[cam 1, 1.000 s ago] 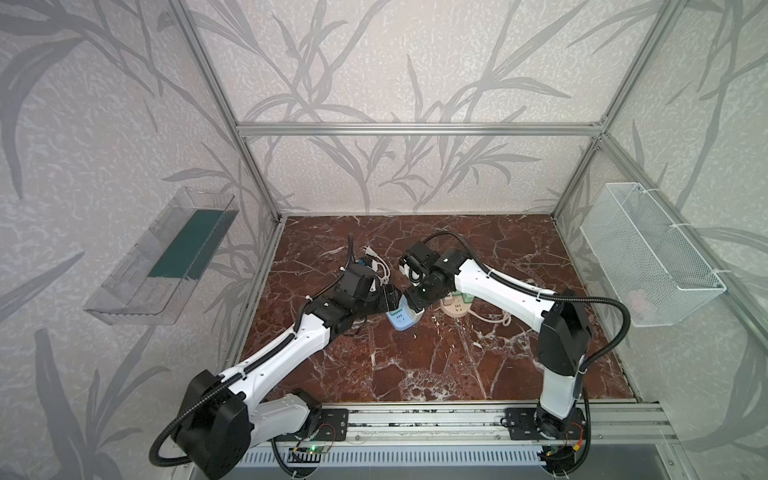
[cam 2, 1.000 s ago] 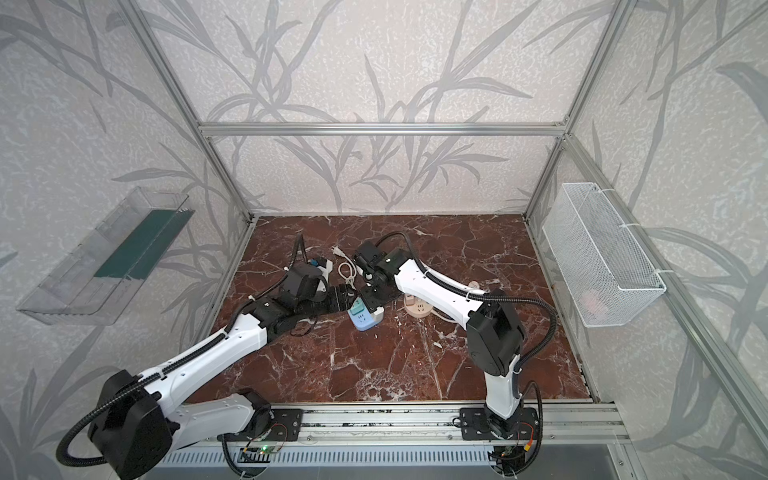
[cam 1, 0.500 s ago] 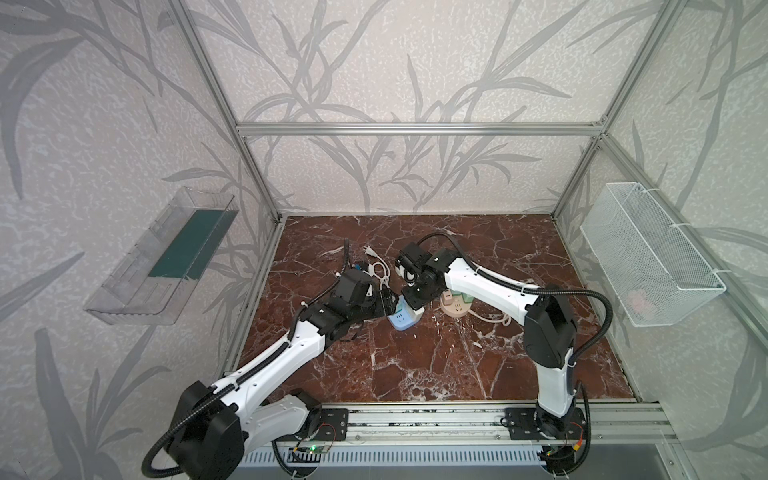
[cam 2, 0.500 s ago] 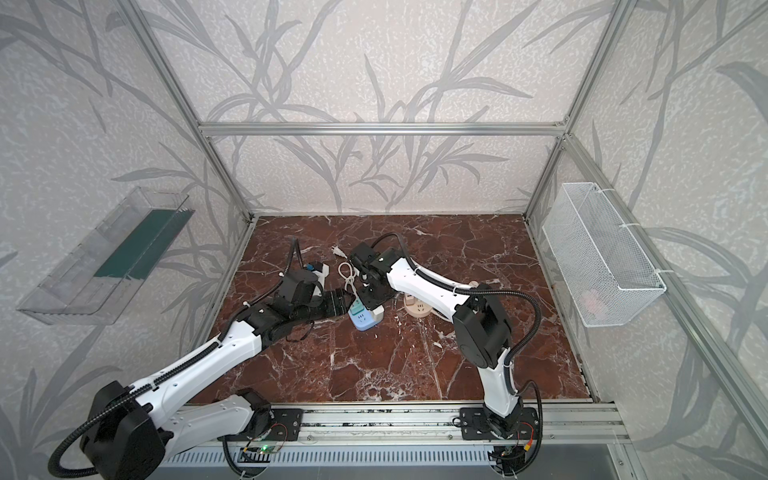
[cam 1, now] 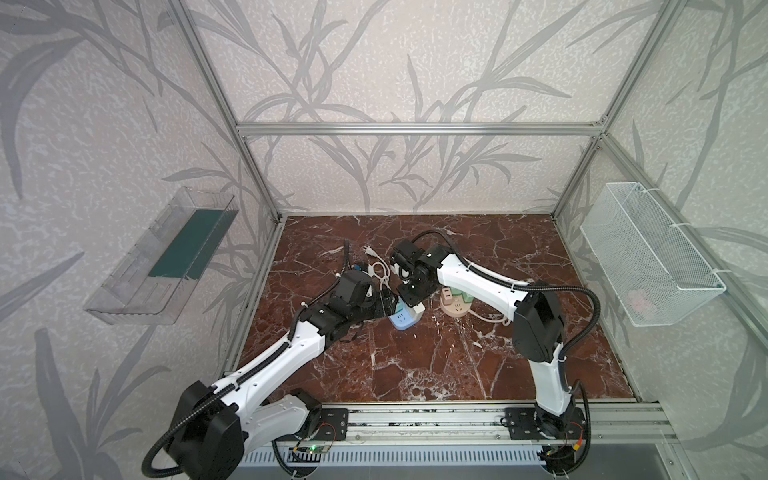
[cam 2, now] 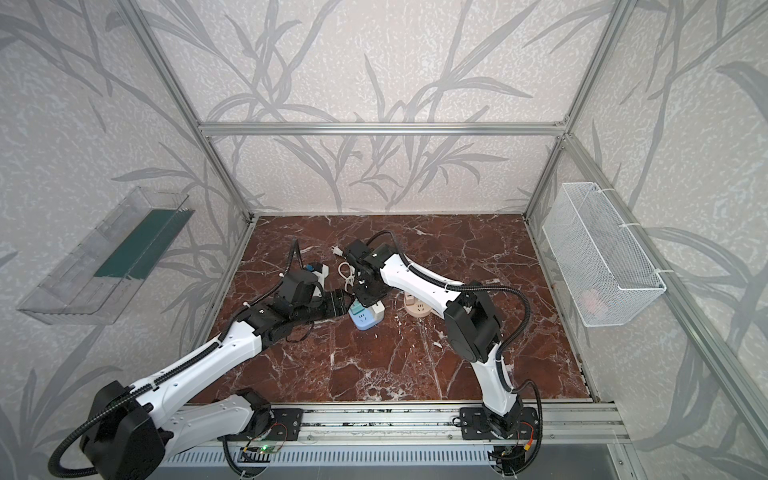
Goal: Insert the plug
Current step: 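Push the white charger fully into the socket with the right gripper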
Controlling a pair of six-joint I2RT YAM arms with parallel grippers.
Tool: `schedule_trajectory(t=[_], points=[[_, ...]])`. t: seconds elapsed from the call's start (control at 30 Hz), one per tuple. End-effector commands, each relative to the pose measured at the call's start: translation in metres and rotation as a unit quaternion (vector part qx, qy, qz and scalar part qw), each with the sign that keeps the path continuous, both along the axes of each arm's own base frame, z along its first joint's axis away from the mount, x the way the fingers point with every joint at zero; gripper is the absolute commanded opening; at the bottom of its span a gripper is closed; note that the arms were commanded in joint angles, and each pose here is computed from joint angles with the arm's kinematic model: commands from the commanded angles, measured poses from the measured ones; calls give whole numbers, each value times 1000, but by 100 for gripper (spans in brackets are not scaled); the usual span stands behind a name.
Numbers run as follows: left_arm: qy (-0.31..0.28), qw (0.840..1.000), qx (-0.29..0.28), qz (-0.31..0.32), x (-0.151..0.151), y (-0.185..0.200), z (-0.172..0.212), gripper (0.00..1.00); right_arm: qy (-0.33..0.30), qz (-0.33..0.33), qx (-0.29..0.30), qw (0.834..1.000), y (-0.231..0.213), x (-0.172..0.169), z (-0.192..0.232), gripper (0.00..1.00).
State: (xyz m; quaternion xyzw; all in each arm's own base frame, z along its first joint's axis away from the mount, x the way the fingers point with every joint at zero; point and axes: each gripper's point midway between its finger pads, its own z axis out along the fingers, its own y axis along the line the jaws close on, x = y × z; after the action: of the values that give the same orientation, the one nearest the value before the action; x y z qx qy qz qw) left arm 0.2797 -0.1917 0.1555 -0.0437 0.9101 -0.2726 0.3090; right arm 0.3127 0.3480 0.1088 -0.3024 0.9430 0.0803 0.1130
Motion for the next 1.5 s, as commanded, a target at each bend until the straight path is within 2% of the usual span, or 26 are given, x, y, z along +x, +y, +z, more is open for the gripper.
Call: schedule_trajectory(t=[0.0,0.37,0.9,1.03,1.3,1.4,1.47], points=[[-2,1000,2,4,2,0,-2,77,24,2,-34,999,-10,-5,-15,9],[-1,1000,5,6,2,2,-5,77,59,-2,-48,997,-18,-22,-32,0],[4,1000,6,6,2,1,-10,77,116,-22,-76,990,-39,-54,-72,0],[4,1000,9,8,2,2,-11,76,107,-35,-85,990,-45,-52,-70,0],[-3,999,32,13,3,9,-4,77,62,-67,-60,994,-44,-40,-45,0],[-4,999,35,14,2,11,-2,77,27,-89,-36,995,-45,-33,-25,0],[-4,999,34,15,1,12,-1,77,8,-93,0,996,-40,-30,-9,0]])
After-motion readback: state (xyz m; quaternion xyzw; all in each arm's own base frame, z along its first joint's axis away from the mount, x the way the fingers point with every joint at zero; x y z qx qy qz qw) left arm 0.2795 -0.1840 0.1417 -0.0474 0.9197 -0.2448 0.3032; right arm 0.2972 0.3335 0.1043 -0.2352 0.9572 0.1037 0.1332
